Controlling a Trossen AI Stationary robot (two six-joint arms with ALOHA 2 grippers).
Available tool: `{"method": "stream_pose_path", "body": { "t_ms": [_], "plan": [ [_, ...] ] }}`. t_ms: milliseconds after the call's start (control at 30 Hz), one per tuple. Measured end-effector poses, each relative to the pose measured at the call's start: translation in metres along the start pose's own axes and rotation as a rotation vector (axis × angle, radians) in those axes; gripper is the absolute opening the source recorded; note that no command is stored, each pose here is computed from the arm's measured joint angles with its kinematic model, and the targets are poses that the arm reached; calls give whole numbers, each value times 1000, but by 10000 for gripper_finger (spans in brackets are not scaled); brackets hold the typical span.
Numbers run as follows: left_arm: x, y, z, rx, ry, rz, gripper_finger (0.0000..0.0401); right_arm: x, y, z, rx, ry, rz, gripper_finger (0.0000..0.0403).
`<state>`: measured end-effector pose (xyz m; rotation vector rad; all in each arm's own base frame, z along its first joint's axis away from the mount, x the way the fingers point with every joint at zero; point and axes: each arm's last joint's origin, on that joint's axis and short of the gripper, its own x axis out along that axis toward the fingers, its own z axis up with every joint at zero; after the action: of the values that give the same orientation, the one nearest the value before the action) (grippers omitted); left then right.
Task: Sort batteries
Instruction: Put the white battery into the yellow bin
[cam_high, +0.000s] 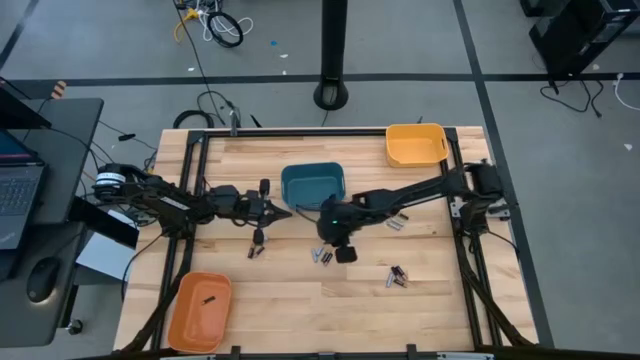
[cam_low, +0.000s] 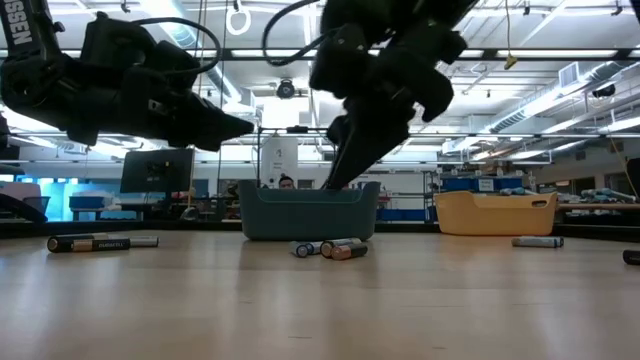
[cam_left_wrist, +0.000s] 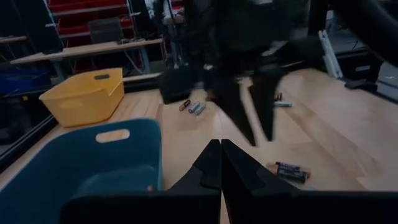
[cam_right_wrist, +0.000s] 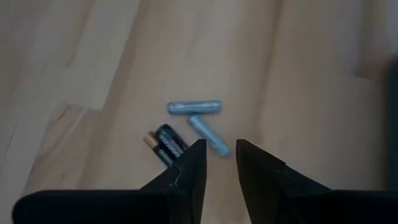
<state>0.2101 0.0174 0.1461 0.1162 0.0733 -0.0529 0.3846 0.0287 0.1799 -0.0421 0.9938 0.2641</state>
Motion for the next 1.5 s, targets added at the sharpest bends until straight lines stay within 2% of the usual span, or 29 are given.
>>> {"method": "stream_pose_path", "body": {
  "t_ms": [367, 633, 800, 967, 1233, 1500],
  "plan": [
    [0, 1, -2, -2, 20, 24, 6, 32, -7, 13, -180, 126, 43, 101],
    [0, 1, -2, -2, 20, 25, 6, 55, -8, 9, -247, 199, 68, 101],
    [0, 1, -2, -3, 21, 25, 6, 55, -9, 9, -279, 214, 47, 101],
    [0, 0, -2, -3, 27, 24, 6, 53, -15, 7, -258, 238, 18, 88],
    [0, 0, -3, -4, 30, 24, 6, 46, -30, -1, -145, 314, 9, 46],
    [0, 1, -3, -4, 31, 27, 6, 40, -33, -13, -50, 438, 15, 59]
  ]
}}
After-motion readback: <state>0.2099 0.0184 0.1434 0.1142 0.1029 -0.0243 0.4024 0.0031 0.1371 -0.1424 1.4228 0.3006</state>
